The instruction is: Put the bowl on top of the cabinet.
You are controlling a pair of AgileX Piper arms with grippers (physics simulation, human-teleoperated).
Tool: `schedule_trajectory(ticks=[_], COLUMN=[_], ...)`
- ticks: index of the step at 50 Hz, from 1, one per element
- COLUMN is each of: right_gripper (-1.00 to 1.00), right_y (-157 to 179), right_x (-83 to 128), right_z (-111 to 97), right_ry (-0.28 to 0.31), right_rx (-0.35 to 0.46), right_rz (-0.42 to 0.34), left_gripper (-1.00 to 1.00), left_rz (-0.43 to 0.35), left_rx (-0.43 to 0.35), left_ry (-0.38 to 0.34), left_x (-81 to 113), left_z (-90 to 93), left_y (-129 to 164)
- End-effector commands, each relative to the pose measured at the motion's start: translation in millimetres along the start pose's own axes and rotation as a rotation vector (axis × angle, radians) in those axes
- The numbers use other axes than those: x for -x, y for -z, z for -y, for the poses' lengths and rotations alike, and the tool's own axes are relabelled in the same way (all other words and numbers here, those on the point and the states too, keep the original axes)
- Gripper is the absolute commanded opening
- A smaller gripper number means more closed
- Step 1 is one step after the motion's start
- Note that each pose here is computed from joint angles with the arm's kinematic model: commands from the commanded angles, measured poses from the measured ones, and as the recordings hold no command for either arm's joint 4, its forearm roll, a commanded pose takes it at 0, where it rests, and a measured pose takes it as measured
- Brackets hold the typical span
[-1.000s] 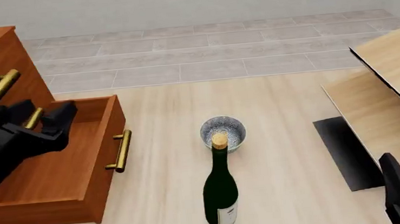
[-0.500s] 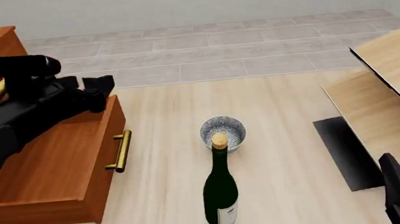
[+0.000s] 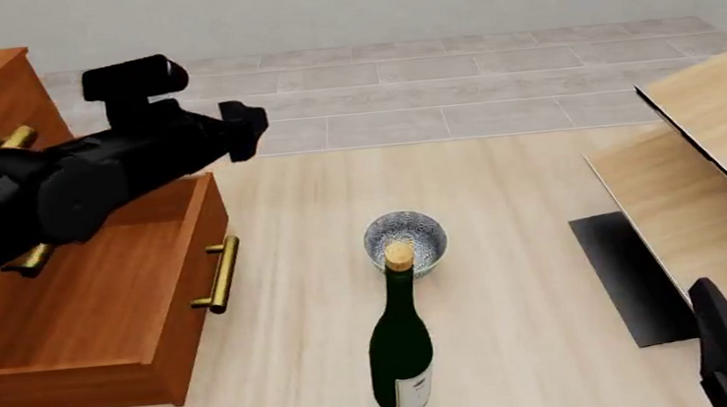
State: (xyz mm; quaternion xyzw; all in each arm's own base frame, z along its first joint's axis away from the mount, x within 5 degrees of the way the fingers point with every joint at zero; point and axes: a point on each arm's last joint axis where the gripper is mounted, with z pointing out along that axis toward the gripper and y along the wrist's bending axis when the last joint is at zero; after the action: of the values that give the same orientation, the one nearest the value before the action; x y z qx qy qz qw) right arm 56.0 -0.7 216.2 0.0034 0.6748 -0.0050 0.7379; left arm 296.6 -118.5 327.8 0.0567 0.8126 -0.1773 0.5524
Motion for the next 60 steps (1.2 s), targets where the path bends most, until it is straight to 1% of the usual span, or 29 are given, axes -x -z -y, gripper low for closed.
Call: schedule_trajectory(ticks=[1,3,5,6,7,10,11,15,20,26,34,37,42,43,49,54,55,57,58,60], right_gripper=[1.00,1.00,1.00,1.00,1.00,1.00,1.00,1.00,1.00,1.00,1.00,1.00,1.00,1.00,1.00,1.00,1.00,1.00,1.00,1.00], right_y=[0,0,0,0,0,0,0,0,0,0,0,0,0,0,0,0,0,0,0,0], right_x=[0,1,1,2,1,1,1,1,0,3,1,1,0,0,0,1,1,1,1,1], right_z=[0,0,0,0,0,0,0,0,0,0,0,0,0,0,0,0,0,0,0,0], right_ry=[0.000,0.000,0.000,-0.001,-0.001,-0.002,-0.003,-0.002,-0.003,-0.006,-0.011,-0.012,-0.011,-0.010,-0.008,-0.006,-0.005,-0.005,-0.004,-0.003], right_rx=[0.002,0.003,0.003,0.004,0.004,0.004,0.004,0.006,0.009,0.006,0.004,0.003,0.005,0.006,0.005,0.005,0.005,0.005,0.006,0.006], right_rz=[0.003,0.004,0.004,0.004,0.004,0.004,0.004,0.005,0.005,0.007,0.009,0.009,0.008,0.008,0.008,0.008,0.009,0.008,0.008,0.008], left_gripper=[1.00,1.00,1.00,1.00,1.00,1.00,1.00,1.00,1.00,1.00,1.00,1.00,1.00,1.00,1.00,1.00,1.00,1.00,1.00,1.00], left_rz=[-0.048,-0.071,-0.063,-0.066,-0.086,-0.087,-0.100,-0.100,-0.107,-0.118,-0.128,-0.135,-0.147,-0.152,-0.165,-0.179,-0.186,-0.189,-0.195,-0.198], left_rx=[-0.017,0.000,-0.006,-0.019,-0.035,-0.030,-0.042,-0.045,-0.045,-0.034,-0.010,-0.005,-0.010,-0.013,-0.011,-0.017,-0.020,-0.020,-0.020,-0.021], left_ry=[0.052,0.032,0.033,0.037,0.038,0.044,0.051,0.043,0.052,0.066,0.080,0.083,0.088,0.093,0.108,0.120,0.125,0.128,0.130,0.133], left_x=[-8.2,-8.0,-7.6,-9.2,-13.6,-14.4,-18.5,-19.2,-20.5,-24.3,-30.5,-35.5,-43.8,-48.0,-56.1,-64.2,-69.5,-71.5,-76.1,-77.7], left_z=[9.4,5.4,7.2,12.2,19.7,17.9,23.6,24.8,26.3,23.1,13.6,11.6,13.5,14.7,14.5,18.1,19.7,19.6,19.8,20.2], left_y=[-39,-51,-51,-52,-56,-61,-64,-67,-77,-90,-105,-109,-113,-115,-121,-124,-126,-126,-128,-129])
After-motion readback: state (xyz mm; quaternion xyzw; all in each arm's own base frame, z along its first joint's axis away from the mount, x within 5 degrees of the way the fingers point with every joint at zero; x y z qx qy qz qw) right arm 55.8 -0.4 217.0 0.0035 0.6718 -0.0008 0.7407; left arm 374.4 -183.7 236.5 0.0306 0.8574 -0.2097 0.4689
